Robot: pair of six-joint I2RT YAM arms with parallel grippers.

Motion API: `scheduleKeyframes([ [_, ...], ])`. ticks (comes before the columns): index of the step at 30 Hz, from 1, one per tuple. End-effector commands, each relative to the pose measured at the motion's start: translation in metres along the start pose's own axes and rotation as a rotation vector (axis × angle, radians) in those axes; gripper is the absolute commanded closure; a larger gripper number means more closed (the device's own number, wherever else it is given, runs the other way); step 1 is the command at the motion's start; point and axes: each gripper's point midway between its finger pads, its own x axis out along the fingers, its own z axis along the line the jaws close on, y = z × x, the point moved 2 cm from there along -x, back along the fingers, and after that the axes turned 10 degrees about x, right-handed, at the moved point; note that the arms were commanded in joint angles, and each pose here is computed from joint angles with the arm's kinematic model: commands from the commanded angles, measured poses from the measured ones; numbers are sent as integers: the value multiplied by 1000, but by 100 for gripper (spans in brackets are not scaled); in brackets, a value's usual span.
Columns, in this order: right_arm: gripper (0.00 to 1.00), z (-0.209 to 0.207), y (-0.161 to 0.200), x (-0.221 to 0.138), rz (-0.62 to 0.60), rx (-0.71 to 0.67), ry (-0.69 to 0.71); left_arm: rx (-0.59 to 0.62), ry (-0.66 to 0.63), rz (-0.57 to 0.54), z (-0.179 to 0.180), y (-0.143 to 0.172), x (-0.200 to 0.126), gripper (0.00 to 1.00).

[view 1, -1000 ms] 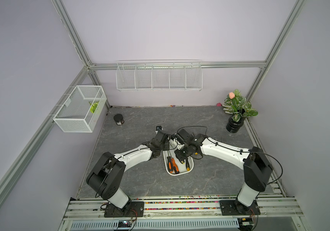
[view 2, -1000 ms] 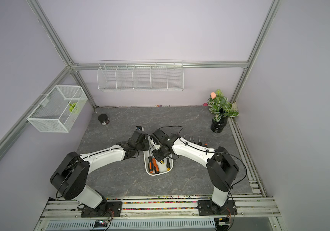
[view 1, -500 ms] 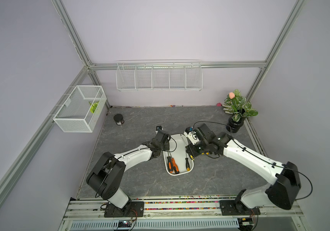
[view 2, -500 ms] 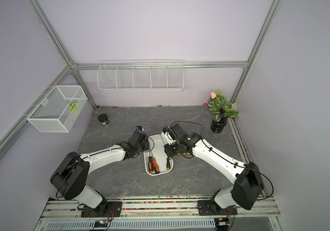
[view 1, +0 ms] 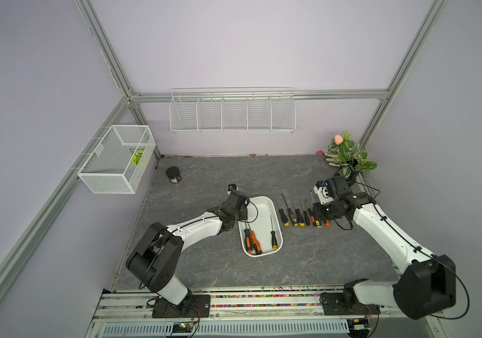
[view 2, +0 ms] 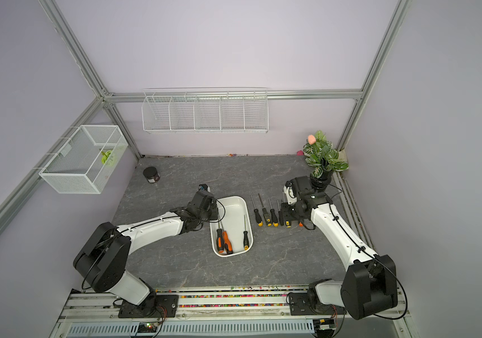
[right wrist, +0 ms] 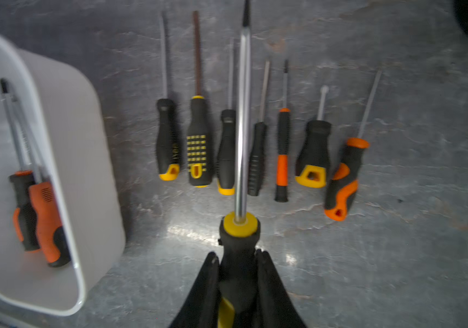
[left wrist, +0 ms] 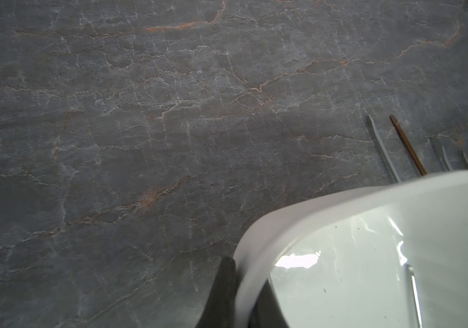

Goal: Take out the screwdriver from the storage box
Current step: Place the screwdriver at the center of the board.

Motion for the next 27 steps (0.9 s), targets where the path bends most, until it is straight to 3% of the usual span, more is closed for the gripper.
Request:
scheduleKeyframes([
  [1,100,-35,-8,13,-21,40,92,14,15,-15,-5,-2,2,100],
  [14,100,-106,-22,52,-12,245,187,18,30,-28,-6,-2,0,100],
  [27,100,-129,-25,85,70,319,161,14,33,-39,-4,-1,-6,100],
])
